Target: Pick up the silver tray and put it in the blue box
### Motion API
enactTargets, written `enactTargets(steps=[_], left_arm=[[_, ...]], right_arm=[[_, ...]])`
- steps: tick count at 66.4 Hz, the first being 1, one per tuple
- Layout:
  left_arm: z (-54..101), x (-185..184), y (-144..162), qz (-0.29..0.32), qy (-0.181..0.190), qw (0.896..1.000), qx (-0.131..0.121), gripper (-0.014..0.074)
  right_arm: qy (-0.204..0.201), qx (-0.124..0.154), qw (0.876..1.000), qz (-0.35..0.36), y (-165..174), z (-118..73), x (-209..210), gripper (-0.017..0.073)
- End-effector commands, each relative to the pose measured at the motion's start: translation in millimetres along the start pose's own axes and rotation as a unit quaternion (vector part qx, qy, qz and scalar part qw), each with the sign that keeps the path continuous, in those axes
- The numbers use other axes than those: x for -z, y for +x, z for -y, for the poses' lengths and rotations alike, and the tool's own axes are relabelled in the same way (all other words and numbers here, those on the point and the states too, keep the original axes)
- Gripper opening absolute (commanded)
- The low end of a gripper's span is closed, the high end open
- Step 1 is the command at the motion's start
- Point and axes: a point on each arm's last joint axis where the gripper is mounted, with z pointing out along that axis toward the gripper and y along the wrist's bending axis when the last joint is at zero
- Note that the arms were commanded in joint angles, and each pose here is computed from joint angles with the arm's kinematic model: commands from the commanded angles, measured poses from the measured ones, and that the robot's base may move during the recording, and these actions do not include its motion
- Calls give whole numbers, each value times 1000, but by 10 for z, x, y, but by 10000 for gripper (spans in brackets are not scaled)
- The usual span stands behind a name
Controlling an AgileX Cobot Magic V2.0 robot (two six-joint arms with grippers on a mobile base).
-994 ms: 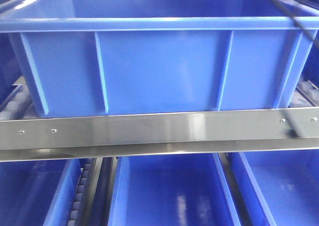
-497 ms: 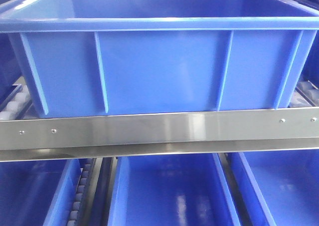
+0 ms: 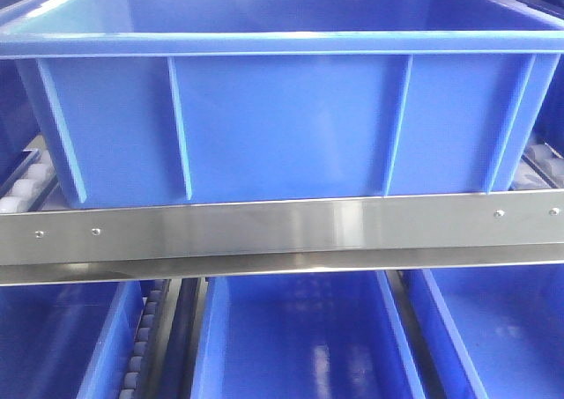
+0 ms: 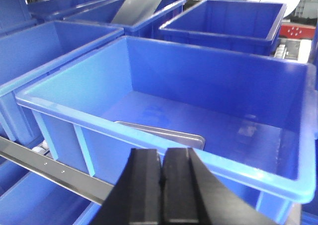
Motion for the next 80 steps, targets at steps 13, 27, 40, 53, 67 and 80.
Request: enactTargets(steps=[13, 27, 40, 53, 67, 80], left_arm=[[27, 304, -189, 88, 13, 996, -2, -6], [27, 304, -189, 88, 13, 996, -2, -6], [27, 304, -189, 88, 13, 996, -2, -6], [27, 304, -189, 88, 13, 996, -2, -6], [27, 304, -189, 88, 13, 996, -2, -6], [27, 304, -189, 88, 13, 996, -2, -6]], right_arm=[[0, 9, 999, 33, -117, -1, 203, 50], [0, 9, 999, 33, -117, -1, 203, 50], [0, 9, 999, 31, -104, 0, 200, 50], [4, 9, 999, 36, -18, 7, 183, 50], [122, 30, 991, 40, 418, 200, 219, 50], [216, 48, 974, 50, 710, 277, 428, 50]])
